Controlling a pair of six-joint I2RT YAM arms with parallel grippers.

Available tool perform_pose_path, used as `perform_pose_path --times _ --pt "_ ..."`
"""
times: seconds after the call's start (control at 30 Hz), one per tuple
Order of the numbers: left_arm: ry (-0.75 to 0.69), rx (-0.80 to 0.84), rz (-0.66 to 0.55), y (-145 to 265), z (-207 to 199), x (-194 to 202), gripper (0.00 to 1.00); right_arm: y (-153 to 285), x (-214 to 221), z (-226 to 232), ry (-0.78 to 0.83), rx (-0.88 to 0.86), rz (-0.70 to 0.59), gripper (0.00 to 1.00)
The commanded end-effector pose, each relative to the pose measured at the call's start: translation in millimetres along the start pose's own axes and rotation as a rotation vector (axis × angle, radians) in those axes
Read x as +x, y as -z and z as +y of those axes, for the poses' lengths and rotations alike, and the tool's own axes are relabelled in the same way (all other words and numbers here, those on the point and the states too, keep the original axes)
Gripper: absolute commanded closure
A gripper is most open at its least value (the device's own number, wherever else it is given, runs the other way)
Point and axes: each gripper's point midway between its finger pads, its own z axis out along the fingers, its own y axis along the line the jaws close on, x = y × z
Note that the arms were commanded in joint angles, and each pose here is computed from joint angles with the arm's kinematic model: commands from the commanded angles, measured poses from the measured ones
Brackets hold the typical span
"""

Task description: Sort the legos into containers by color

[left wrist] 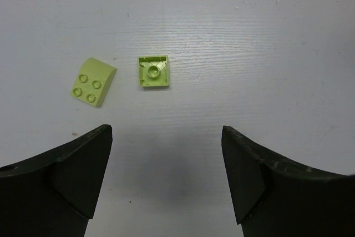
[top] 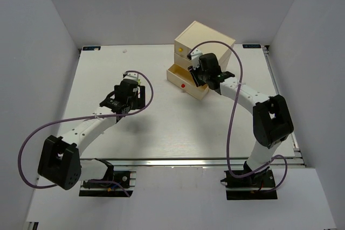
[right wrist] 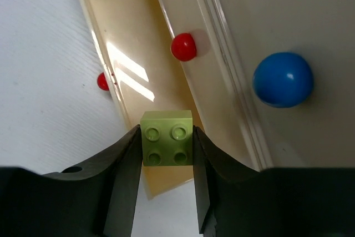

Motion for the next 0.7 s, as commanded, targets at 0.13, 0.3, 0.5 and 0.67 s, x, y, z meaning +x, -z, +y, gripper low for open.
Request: perform_pose_path --times 0.13,0.3,0.5,0.67 --pt "0.031 0.023 -0.011 1.6 -4.7 -12.0 0.1 -2.0 -3.3 -9.1 -0.029 0.062 0.02 0.68" --pt "0.015 0.025 0.051 -10.9 -9.3 1.7 0.1 -1.7 -3.7 -2.3 -0.035 0.013 0.025 0.48" --pt "0.023 0.019 0.083 -22.9 -8.1 6.2 0.11 3.5 -9.2 0.6 -0.046 -0.012 0.006 0.41" --pt "0.027 0.024 0.094 -33.0 -7.7 6.1 0.19 50.8 -33.9 35.8 -0.003 -0.234 -0.166 0.91"
